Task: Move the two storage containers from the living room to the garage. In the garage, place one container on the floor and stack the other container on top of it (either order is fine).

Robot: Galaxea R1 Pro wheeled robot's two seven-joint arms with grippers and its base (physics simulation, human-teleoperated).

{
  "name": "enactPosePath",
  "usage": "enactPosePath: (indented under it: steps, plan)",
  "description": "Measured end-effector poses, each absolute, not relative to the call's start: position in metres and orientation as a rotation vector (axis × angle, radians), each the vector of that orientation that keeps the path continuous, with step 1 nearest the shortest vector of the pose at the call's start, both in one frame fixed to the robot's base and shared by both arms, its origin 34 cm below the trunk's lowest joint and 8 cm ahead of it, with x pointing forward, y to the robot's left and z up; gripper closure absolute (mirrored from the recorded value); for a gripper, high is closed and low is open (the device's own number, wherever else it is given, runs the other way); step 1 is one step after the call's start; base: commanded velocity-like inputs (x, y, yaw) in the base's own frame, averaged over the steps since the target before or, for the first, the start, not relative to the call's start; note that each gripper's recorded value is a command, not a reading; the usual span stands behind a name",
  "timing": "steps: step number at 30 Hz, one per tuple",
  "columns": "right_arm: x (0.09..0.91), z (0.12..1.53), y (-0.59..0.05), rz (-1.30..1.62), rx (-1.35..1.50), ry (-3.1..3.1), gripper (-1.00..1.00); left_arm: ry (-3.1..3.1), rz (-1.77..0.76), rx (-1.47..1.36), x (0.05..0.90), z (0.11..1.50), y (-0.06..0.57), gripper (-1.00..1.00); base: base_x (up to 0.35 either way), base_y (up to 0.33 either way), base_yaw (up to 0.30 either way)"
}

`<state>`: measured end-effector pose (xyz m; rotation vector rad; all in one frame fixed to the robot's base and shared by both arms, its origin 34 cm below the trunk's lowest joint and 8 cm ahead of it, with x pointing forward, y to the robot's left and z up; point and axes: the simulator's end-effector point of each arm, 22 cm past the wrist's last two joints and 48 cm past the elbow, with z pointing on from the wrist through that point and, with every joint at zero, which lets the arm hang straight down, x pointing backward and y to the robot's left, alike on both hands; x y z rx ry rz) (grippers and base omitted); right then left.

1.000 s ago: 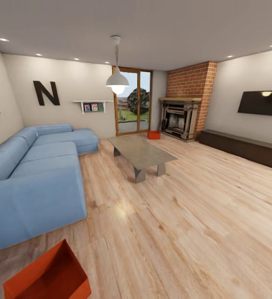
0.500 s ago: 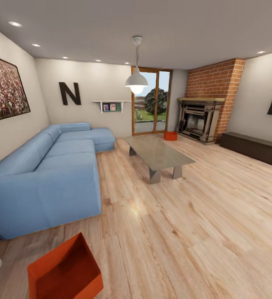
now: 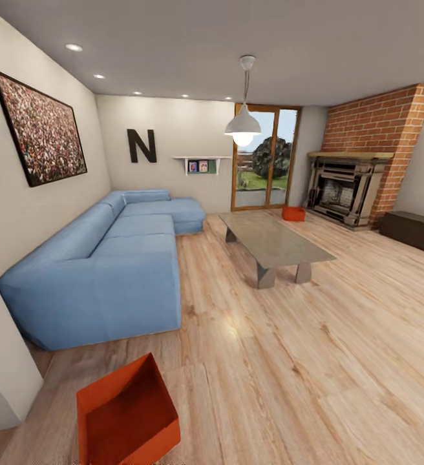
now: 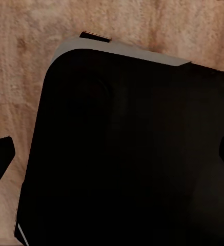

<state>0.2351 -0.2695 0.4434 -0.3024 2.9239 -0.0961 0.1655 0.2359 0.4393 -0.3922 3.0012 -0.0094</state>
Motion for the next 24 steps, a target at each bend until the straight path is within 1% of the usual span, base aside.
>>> enactPosePath:
  steps: [24]
  plan:
    - [0.2352, 0.4434, -0.2695, -0.096, -0.302, 2.923, -1.0, 3.001, -0.009, -0.392, 0.1655, 0.4393, 0.2359, -1.0, 0.0, 0.0, 0.276]
